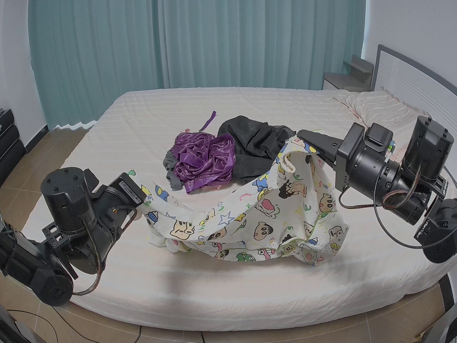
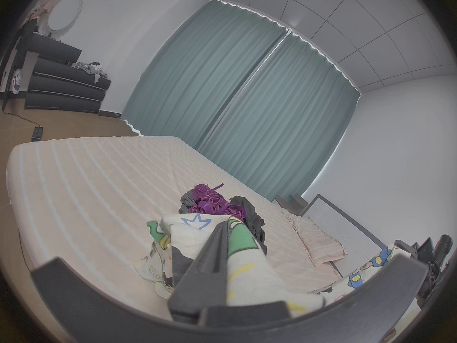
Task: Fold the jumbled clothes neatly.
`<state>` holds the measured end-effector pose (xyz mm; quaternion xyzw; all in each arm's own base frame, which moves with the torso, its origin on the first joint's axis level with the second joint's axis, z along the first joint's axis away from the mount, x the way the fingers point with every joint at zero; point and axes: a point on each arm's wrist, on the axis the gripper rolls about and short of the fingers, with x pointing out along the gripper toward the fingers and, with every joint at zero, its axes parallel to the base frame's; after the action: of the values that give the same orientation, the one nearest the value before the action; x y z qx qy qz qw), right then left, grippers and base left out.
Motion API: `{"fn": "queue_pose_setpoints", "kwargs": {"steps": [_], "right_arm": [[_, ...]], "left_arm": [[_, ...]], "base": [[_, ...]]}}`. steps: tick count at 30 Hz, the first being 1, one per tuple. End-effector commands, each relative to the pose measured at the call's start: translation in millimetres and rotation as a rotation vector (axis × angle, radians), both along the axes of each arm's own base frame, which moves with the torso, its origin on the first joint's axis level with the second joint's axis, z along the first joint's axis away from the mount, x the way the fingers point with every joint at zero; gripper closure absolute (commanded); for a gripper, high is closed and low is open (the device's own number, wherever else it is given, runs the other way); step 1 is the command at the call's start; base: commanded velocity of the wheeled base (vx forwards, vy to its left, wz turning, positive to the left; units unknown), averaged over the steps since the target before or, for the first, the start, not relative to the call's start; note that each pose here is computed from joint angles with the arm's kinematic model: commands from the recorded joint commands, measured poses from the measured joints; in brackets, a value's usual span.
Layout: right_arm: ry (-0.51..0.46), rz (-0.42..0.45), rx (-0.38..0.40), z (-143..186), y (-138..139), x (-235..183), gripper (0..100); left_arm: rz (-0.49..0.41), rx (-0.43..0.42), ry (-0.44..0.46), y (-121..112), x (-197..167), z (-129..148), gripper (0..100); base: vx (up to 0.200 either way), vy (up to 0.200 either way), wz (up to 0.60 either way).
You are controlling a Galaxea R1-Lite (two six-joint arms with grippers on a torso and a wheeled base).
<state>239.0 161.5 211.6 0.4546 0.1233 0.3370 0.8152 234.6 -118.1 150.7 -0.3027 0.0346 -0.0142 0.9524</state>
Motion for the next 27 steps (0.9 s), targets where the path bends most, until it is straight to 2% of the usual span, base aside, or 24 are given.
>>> {"fn": "queue_pose_setpoints", "kwargs": {"steps": [1, 27], "right_arm": [[0.002, 0.002, -0.001, -0.6, 0.6, 0.1, 100], [-0.004, -0.014, -0.001, 0.4, -2.9, 2.8, 100]], "left_arm": [[0.0, -0.001, -0.001, 0.2, 0.1, 0.2, 100], [0.037, -0.015, -0.029, 7.1, 4.5, 8.0, 100]], "base": [[0.0, 0.2, 0.0], [0.0, 0.2, 0.0]]}}
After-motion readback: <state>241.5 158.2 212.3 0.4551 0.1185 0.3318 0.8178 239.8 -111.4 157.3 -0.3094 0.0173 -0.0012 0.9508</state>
